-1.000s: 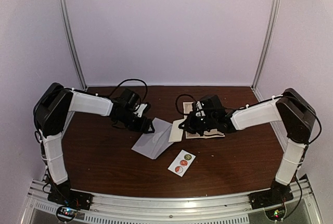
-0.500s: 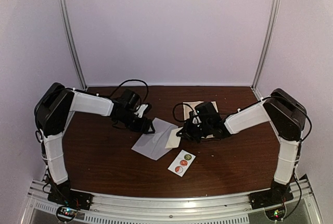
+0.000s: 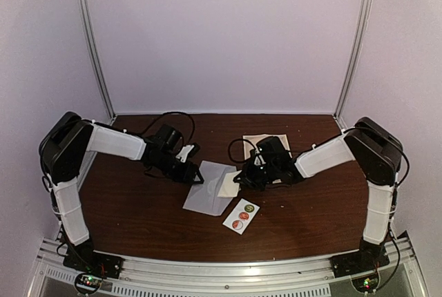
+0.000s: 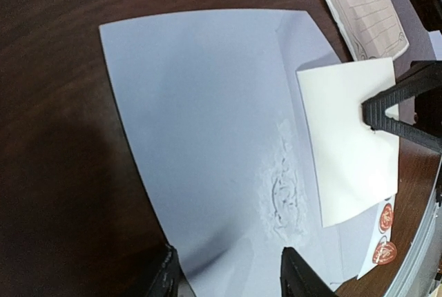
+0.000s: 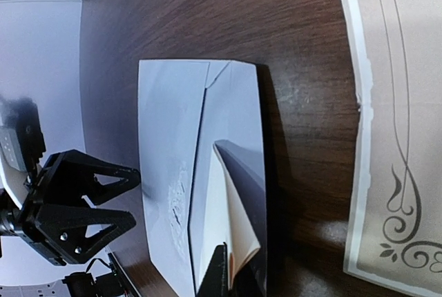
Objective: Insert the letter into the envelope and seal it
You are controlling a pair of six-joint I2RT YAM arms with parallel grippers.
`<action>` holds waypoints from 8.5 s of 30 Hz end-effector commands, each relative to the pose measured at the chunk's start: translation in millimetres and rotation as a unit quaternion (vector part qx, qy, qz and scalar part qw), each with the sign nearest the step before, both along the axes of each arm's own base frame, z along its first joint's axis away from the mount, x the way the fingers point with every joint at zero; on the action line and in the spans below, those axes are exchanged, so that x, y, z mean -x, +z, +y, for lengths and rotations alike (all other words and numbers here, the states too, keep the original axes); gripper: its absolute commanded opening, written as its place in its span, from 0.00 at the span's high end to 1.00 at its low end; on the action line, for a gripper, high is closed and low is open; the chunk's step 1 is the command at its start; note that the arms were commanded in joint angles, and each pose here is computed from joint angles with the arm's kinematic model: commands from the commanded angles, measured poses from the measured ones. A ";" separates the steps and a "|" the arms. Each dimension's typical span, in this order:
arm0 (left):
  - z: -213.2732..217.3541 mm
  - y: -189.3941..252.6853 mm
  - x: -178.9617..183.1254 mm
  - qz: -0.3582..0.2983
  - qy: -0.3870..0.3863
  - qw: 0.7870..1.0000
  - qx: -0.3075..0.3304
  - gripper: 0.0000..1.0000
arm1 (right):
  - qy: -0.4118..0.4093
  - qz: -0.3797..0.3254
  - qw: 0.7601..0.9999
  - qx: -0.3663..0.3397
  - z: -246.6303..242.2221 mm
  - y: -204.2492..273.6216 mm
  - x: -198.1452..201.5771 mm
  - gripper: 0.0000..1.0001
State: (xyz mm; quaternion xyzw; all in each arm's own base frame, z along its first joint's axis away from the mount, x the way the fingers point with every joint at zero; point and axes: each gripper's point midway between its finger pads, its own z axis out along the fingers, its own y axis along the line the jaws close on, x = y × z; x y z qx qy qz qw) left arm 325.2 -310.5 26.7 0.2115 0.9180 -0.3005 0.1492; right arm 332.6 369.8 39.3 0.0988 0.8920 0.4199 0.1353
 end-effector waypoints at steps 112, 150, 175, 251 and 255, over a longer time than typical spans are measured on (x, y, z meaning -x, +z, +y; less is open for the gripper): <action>-13.3 -7.6 -44.0 0.020 -0.009 1.000 0.022 0.57 | 0.095 -0.073 0.972 0.205 8.4 -22.1 -30.5 0.79; -8.4 22.4 -44.4 -0.012 0.012 0.999 0.034 0.51 | 0.099 -0.115 0.967 0.205 28.5 20.9 -33.5 0.65; -12.4 13.0 6.6 0.011 -0.026 0.999 0.018 0.52 | 0.111 -0.072 0.973 0.190 34.3 -0.8 20.2 0.63; 64.8 263.3 -72.6 -0.290 0.152 0.939 0.108 0.17 | -0.009 -0.261 0.938 0.227 -92.3 178.2 -7.7 0.49; 111.3 275.7 -71.2 -0.313 0.200 0.922 0.111 0.11 | -0.029 -0.238 0.946 0.218 -142.1 162.5 -12.4 0.48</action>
